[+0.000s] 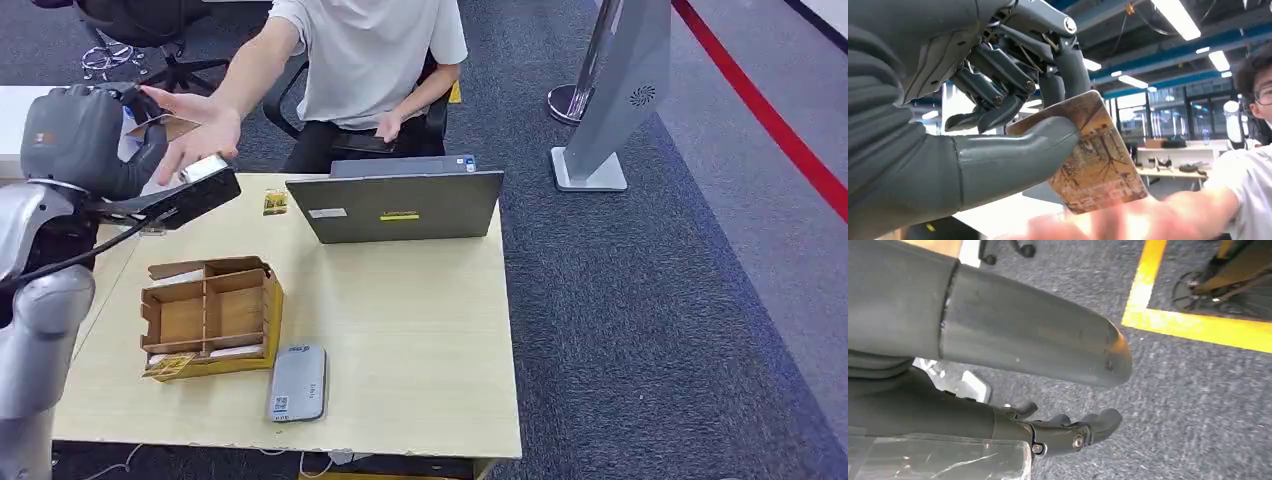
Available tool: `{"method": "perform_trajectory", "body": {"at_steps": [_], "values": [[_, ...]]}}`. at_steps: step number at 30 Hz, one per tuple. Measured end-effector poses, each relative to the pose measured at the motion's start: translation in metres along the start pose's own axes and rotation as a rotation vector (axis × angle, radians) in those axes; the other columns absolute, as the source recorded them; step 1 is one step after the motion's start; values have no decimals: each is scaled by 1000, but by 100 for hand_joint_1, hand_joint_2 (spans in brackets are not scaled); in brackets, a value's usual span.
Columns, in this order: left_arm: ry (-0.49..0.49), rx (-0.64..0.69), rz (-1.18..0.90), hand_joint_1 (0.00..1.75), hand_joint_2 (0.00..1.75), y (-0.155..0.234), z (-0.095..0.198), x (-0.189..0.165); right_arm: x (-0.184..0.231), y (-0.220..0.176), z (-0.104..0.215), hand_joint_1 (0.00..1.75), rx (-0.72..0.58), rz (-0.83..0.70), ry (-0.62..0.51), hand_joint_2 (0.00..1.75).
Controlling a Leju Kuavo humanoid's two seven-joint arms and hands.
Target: Pass the card to the sensor for recognition and then transmit it.
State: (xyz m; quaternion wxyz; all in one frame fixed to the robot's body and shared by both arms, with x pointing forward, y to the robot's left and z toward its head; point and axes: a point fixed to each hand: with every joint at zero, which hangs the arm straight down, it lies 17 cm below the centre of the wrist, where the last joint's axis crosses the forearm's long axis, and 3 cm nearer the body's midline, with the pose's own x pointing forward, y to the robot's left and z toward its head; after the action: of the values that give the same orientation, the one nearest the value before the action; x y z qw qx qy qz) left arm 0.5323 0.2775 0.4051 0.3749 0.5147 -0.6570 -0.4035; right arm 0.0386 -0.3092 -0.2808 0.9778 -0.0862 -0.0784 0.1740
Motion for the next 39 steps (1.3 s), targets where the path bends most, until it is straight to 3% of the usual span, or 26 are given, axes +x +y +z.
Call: {"method": "perform_trajectory", "body": {"at_steps": [7,8,11,17,21,24,29,32,34,36,39], "values": [[4,-24,23,175,175,-5,-14,10,-1,3,0,0,10,15,-1,0],[-3,-39,39,0,175,-8,-23,19,0,8,0,0,23,23,-3,0],[0,-50,86,0,175,-10,-32,28,-1,11,0,0,38,35,-2,0],[34,-13,58,0,175,-7,-22,-16,-8,12,0,0,41,37,10,0],[122,59,0,0,175,14,-7,-82,-11,12,0,0,42,37,15,0],[204,150,-69,0,175,54,20,-168,-16,13,1,0,42,35,20,0],[436,318,-181,0,175,159,113,-352,-25,9,1,0,36,34,27,0],[616,446,-195,0,175,235,200,-445,-16,-2,-1,0,7,31,-32,0],[790,553,-164,0,175,280,276,-501,-11,-12,-3,0,-11,31,-38,0],[943,650,-80,0,175,295,344,-541,-8,-17,-4,0,-17,22,-39,0],[1132,776,209,0,175,262,437,-583,-7,-22,-5,0,-17,5,-39,0]]}}
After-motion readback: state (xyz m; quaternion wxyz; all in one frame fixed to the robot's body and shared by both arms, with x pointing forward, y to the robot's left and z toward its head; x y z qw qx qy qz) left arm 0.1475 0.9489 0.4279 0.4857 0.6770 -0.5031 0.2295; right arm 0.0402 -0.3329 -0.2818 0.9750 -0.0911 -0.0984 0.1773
